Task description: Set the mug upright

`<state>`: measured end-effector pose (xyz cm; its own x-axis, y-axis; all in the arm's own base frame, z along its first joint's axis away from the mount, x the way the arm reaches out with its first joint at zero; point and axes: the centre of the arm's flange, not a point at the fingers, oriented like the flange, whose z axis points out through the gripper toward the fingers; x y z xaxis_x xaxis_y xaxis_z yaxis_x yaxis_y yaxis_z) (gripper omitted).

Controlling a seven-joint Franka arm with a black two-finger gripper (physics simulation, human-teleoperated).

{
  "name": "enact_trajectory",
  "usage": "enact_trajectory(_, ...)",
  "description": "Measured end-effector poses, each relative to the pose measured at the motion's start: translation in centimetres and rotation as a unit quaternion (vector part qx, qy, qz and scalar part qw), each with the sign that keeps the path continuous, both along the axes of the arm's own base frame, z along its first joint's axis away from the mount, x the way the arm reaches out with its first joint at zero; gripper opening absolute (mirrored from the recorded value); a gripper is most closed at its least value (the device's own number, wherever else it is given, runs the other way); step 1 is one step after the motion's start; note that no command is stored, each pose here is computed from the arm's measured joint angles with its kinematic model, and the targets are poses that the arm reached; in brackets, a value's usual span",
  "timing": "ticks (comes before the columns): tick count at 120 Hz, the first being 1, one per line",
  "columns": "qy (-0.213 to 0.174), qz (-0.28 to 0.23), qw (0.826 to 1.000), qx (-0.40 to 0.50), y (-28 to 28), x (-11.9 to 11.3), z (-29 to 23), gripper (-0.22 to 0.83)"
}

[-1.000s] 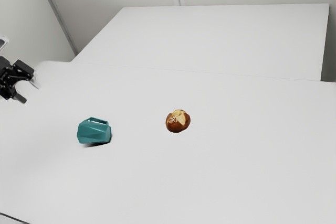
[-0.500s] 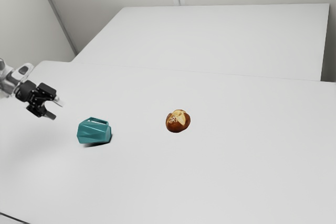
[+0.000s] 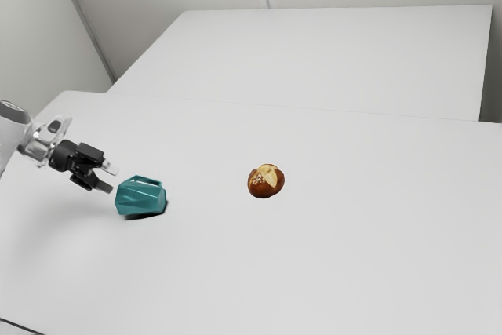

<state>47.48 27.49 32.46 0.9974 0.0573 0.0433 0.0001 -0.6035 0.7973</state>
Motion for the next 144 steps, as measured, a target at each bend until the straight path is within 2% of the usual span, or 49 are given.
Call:
enact_trajectory(53,-0.010,-0.027,0.999,-0.022,-1.9,0.2,-3.2,0.62)
enact_trajectory(57,-0.013,-0.028,0.999,-0.024,-2.0,0.3,-3.1,0.58)
enact_trajectory(76,-0.026,-0.029,0.999,-0.024,-2.0,0.5,-2.8,0.16)
enact_trajectory(90,-0.033,-0.031,0.999,-0.025,-2.0,0.7,-2.5,0.00)
enact_trajectory(111,-0.040,-0.035,0.998,-0.027,-2.0,0.7,-2.2,-0.11)
enact_trajectory(144,-0.071,-0.045,0.996,-0.023,-1.9,0.8,1.1,-0.16)
